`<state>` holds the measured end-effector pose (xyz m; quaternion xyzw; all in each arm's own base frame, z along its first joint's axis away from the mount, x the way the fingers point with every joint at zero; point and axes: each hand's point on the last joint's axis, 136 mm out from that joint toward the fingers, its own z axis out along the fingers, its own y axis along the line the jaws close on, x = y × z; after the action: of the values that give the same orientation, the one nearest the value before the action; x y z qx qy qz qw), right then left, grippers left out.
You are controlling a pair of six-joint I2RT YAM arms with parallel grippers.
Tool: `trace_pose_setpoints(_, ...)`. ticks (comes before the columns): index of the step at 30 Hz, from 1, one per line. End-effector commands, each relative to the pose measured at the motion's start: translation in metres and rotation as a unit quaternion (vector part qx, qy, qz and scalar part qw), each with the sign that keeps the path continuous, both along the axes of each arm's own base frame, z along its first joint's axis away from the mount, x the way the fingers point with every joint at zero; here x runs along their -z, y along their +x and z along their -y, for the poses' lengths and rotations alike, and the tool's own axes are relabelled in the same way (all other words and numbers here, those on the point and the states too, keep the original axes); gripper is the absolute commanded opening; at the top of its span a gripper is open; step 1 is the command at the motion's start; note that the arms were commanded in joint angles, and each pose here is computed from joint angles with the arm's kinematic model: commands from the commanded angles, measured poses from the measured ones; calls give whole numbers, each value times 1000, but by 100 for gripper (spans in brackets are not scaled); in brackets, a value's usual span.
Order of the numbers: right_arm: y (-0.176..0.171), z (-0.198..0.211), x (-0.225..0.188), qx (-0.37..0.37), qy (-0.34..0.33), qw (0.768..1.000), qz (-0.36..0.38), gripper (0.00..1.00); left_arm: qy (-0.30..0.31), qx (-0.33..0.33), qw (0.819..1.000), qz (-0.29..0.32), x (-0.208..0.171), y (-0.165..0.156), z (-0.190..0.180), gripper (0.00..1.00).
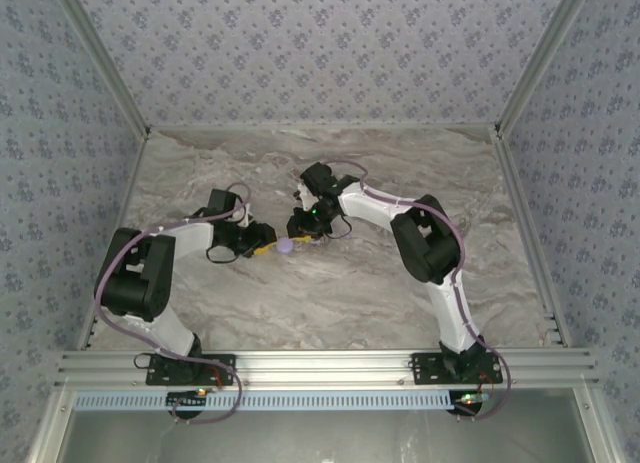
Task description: Insert the wireless bluetooth earbuds into the charging case
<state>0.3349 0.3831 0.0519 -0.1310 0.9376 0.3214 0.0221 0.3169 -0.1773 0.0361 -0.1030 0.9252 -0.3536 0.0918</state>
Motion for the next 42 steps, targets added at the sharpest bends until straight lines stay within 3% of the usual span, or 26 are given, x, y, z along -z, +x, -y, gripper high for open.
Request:
trace_pose_setpoints(1, -6, -2, 10, 1, 1, 1000, -25, 27, -12, 3, 1000, -8, 4, 0, 3, 41)
trace_pose_setpoints(32, -12, 3, 38, 9, -17, 999, -50, 23, -69, 11, 997, -30, 13, -1, 32, 36)
trace_pose_setpoints(42, -10, 3, 33, 14, -13, 999, -48, 23, -74, 3, 997, -28, 8, 1, 32, 28)
